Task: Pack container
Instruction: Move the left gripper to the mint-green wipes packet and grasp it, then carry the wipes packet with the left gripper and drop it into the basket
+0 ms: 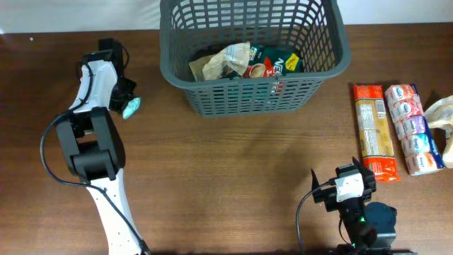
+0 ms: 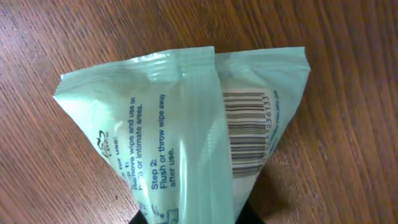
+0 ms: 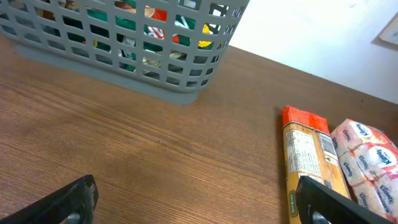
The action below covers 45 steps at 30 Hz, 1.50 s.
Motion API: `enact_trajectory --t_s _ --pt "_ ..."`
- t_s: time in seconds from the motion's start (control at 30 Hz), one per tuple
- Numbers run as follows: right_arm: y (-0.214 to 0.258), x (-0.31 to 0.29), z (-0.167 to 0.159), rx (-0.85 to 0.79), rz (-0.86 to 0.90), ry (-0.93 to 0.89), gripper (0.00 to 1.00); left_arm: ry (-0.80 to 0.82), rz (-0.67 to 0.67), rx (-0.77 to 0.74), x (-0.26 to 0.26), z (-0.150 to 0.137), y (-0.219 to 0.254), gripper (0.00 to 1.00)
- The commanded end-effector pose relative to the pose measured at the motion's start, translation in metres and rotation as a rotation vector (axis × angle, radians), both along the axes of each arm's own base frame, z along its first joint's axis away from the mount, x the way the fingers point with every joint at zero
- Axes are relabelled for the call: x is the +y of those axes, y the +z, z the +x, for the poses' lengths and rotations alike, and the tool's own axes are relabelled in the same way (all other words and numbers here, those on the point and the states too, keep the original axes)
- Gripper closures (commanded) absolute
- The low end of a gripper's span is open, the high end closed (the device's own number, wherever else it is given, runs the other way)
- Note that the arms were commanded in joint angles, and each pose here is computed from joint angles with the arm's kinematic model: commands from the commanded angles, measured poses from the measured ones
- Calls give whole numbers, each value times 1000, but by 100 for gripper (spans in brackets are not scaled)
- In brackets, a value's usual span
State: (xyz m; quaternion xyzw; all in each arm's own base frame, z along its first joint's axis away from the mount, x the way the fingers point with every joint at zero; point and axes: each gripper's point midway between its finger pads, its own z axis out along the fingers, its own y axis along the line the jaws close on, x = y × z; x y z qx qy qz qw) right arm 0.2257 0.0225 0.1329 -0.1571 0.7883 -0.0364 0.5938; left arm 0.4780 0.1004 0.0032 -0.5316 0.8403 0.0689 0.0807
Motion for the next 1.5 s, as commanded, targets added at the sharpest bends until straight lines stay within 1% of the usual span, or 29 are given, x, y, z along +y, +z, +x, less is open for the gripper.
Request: enact_trajectory --t_s 0.0,0.07,0.1,0.17,0.23,0.27,0.3,0.4,0.43,0.47,0.5,0.53,0.6,0.67,0.7,0.77,0.8,0.87,0.9,0.93,0.97,1.07,1.1,1.17,1.27,1.33,1.4,1.47 --pt "-2 -2 0 2 -2 -7 1 -97 -57 92 -8 -16 -22 98" --pt "-2 -2 0 2 -2 -7 1 -174 -81 90 -13 -14 -13 98" --pt "-2 -2 0 2 -2 -7 1 -252 -92 79 -16 -11 2 98" --pt "-2 -2 0 2 -2 -7 1 -485 -105 6 -24 6 41 98" --pt "-2 -2 0 2 -2 -7 1 -652 -96 -78 -33 16 90 98" --pt "-2 -2 0 2 -2 -7 1 -689 -79 -104 -34 17 111 98" --pt "-2 -2 0 2 -2 -7 1 -727 -45 -149 -35 16 147 98" --pt "-2 -2 0 2 -2 -7 1 -770 13 -236 -38 10 210 98" --pt "-2 -2 0 2 -2 -7 1 -800 49 -284 -40 2 244 98" --pt "-2 -2 0 2 -2 -7 1 -864 77 -342 -47 -5 276 98" --pt "-2 -2 0 2 -2 -7 1 -980 121 -433 -62 -13 315 98" --pt "-2 -2 0 2 -2 -7 1 -1067 158 -497 -74 -19 341 98" --pt "-2 -2 0 2 -2 -7 1 -1228 259 -597 -96 -33 385 98" --pt "-2 -2 0 2 -2 -7 1 -1378 380 -664 -119 -46 419 98" --pt "-2 -2 0 2 -2 -7 1 -1501 470 -705 -140 -55 439 98" --pt "-2 -2 0 2 -2 -7 1 -1696 580 -743 -177 -66 456 98" --pt "-2 -2 0 2 -2 -7 1 -1756 604 -750 -190 -70 458 98" --pt "-2 -2 0 2 -2 -7 1 -1945 656 -755 -230 -78 455 98" --pt "-2 -2 0 2 -2 -7 1 -1989 663 -755 -241 -78 452 98" --pt "-2 -2 0 2 -2 -7 1 -2063 670 -760 -263 -76 445 98" --pt "-2 -2 0 2 -2 -7 1 -2104 663 -771 -283 -67 436 98" --pt "-2 -2 0 2 -2 -7 1 -2142 650 -783 -311 -43 417 98" --pt "-2 -2 0 2 -2 -7 1 -2151 647 -787 -322 -30 406 98" --pt "-2 -2 0 2 -2 -7 1 -2169 634 -786 -344 1 377 98" --pt "-2 -2 0 2 -2 -7 1 -2194 610 -775 -368 29 338 98" --pt "-2 -2 0 2 -2 -7 1 -2221 579 -754 -386 43 305 98" --pt "-2 -2 0 2 -2 -7 1 -2254 538 -726 -404 52 271 98" --pt "-2 -2 0 2 -2 -7 1 -2272 517 -704 -414 55 251 98"
